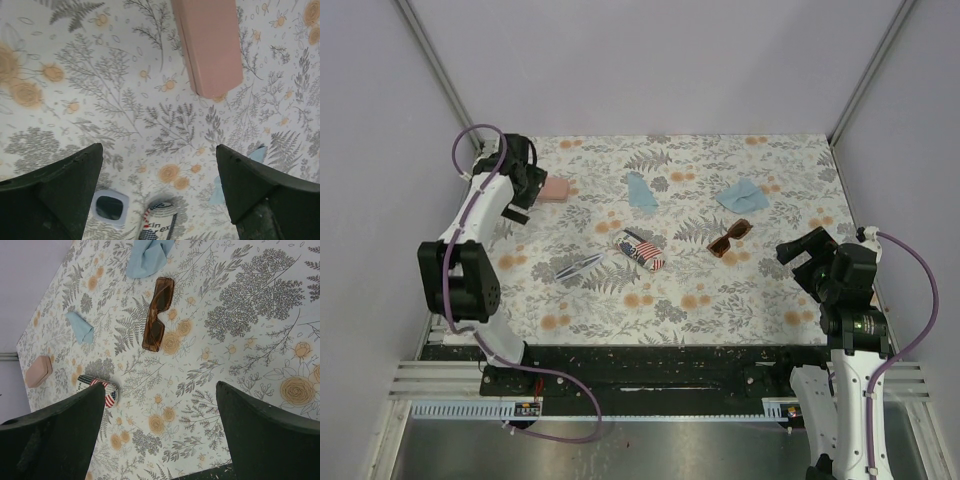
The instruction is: Organize the sunglasses
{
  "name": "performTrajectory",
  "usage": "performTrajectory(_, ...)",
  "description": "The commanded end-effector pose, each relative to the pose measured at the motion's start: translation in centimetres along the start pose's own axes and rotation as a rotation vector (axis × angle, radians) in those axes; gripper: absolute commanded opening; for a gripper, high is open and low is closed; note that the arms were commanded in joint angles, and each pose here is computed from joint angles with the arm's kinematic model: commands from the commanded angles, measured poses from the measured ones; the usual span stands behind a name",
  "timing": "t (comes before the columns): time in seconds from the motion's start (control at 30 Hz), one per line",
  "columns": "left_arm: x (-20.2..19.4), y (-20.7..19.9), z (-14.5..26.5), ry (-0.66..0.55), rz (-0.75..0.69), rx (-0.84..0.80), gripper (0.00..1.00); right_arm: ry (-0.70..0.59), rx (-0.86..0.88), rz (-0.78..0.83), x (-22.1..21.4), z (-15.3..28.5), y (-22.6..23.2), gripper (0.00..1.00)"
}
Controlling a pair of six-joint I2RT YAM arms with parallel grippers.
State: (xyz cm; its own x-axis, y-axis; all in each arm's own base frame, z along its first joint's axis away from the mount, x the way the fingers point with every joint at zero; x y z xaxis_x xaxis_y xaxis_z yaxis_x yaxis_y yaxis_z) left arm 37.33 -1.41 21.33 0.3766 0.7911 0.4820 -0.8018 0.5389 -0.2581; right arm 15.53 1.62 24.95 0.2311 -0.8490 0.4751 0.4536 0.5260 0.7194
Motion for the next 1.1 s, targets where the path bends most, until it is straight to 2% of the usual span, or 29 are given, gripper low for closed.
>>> performTrajectory(0.0, 0.7, -3.6, -2.1, 0.102, 0.134, -0.052, 0.99, -0.009, 0.018, -0.004, 0.1, 0.1, 0.2, 0.99)
performTrajectory(0.23, 1.2, -7.3, -6.7, 0.152, 0.189, 0.008, 0.99, -0.010, 0.006, -0.006, 0.1, 0.0, 0.1, 0.99)
performTrajectory(0.37, 0.9, -9.1, -8.8, 0.196, 0.219, -0.031, 0.99, -0.005, 0.002, -0.006, 0.0, -0.2, 0.0, 0.99)
performTrajectory(0.57, 1.8, -8.8, -11.5, 0.192, 0.307, 0.021, 0.99, -0.003, -0.012, 0.001, 0.0, -0.5, -0.1, 1.00)
performTrajectory(0.87, 2.3, -10.0, -14.6, 0.209, 0.372, 0.014, 0.99, -0.003, -0.015, 0.007, 0.2, -0.5, 0.0, 0.99)
performTrajectory(1.07, 2.0, -9.1, -17.0, 0.239, 0.409, 0.056, 0.99, 0.010, -0.025, 0.003, 0.1, -0.8, -0.1, 0.99)
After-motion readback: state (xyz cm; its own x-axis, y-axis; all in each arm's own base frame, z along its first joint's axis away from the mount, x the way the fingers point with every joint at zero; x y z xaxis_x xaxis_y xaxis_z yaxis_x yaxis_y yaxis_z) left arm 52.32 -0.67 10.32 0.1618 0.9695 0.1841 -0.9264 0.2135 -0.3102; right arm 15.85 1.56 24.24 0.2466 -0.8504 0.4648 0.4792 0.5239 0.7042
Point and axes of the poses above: each gripper's point midway between its finger pads, its own z axis back along the fingers, its own y axis along the line the jaws close on, x = y × z, the point moved 7 cm from there along z, back along the fingers, and after that the axes turned 12 degrees about -z, right-handed, at the moved point
